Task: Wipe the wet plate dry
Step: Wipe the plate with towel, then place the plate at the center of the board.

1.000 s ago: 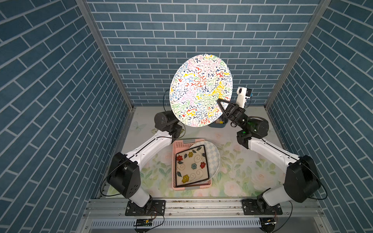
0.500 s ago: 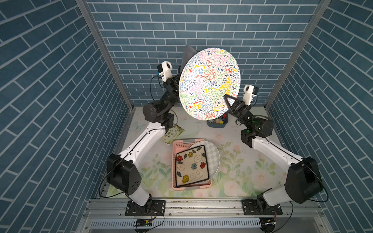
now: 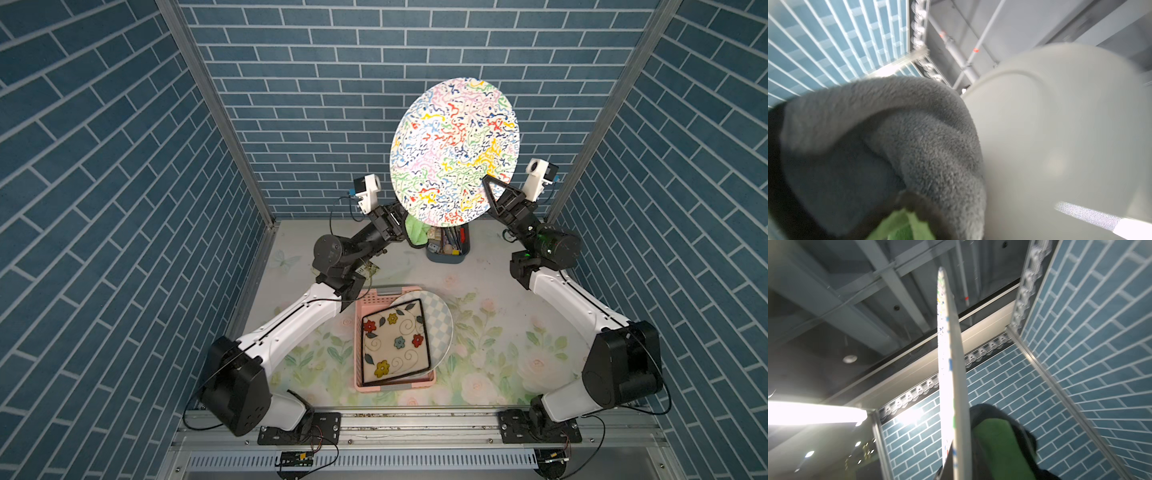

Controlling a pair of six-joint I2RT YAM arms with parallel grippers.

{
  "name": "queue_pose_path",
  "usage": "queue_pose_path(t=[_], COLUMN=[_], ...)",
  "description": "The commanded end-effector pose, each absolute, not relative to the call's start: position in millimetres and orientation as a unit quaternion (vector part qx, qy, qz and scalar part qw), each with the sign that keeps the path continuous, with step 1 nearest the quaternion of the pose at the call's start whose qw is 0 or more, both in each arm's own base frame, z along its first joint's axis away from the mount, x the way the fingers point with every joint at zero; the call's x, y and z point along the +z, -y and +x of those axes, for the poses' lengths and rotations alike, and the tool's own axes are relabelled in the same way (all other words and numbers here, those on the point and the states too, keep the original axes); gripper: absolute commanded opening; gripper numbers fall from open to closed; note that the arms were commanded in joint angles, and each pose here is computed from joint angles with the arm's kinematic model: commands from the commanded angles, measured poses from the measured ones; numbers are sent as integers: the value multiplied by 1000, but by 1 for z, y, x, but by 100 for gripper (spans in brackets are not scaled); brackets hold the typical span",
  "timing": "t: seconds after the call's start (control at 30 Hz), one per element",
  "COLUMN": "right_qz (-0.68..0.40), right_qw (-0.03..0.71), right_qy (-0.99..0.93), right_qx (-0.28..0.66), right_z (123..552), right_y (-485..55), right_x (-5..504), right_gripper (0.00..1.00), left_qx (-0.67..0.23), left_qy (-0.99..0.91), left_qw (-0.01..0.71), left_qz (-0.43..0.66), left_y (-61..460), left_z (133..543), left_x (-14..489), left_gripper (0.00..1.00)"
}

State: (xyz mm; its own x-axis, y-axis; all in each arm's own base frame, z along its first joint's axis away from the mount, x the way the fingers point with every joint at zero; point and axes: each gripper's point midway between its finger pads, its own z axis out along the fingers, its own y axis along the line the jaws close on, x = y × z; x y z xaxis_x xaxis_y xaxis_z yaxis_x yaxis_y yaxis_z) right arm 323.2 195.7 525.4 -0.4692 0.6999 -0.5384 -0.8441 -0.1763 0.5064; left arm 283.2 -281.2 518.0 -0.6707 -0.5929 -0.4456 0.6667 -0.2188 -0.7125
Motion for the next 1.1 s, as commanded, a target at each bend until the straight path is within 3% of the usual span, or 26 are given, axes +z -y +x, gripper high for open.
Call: queue_pose_path(t=[0.0,0.13,0.27,0.47,0.77,1.07], right_qz=[22,153,244,277,270,237], right_qw=[574,588,572,535,435,368], right_qy=[-426,-502,-589,-678,-750,-802], right_qx=[699,615,515,420,418,407], right_z=[362,376,368,334,296,289], right_y=[-138,-75,-41,-32,-59,-96], right_x=[494,417,332,248,145,88], right_gripper=[0,0,0,0,0,0], left_qx=[-629,-402,-291,-286,-294,-302], left_qy=[-515,-641,-685,-696,-711,-724], left_qw=[570,653,667,659,639,621], left_qz=[122,27,-22,-8,4,4], left_y=[251,196,162,170,183,190], left_z=[254,296,313,319,328,331], left_x=[542,504,473,459,440,421], left_gripper=[0,0,0,0,0,0])
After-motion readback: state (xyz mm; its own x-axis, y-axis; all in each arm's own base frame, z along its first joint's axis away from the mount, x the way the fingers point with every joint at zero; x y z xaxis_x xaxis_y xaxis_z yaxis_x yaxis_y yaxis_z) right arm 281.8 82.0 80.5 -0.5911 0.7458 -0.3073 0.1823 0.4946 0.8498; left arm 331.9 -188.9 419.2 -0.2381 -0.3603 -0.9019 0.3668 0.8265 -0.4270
